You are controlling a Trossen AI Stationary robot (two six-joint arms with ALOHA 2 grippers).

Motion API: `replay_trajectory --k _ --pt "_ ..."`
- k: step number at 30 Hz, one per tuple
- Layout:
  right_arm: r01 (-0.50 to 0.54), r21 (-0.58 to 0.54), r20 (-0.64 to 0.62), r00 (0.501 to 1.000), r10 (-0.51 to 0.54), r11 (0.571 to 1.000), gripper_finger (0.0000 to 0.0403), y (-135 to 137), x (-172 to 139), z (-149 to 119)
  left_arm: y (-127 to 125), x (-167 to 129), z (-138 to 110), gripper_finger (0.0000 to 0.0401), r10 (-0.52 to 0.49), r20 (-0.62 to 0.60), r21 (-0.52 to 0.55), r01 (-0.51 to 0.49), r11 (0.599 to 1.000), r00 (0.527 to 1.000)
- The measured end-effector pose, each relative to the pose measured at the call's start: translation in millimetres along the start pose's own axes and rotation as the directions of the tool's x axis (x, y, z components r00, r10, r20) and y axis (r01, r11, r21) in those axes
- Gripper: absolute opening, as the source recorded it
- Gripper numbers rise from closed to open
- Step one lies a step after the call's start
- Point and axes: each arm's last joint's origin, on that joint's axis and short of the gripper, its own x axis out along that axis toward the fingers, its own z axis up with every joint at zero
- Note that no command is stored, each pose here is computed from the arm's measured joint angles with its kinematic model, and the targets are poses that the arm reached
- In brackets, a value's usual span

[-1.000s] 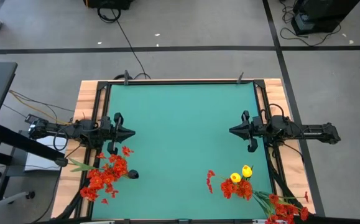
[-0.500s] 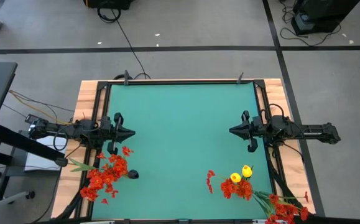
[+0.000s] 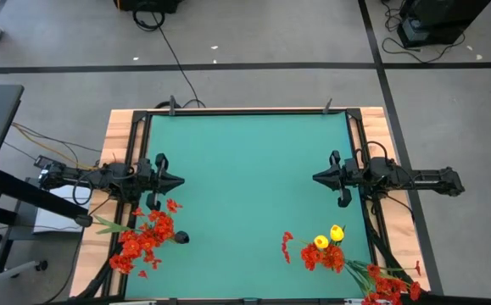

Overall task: Sort flowers into vase by color
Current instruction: Return to Home Position

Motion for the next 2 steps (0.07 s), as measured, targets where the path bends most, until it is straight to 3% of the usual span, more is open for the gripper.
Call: replay_trajectory --k 2 --pt "0.000 0.000 0.000 1.000 0.000 1.000 0.0041 0.0 0.0 0.0 0.0 0.0 0.0 0.0027 0.000 0.000 0.000 0.000 1.000 1.000"
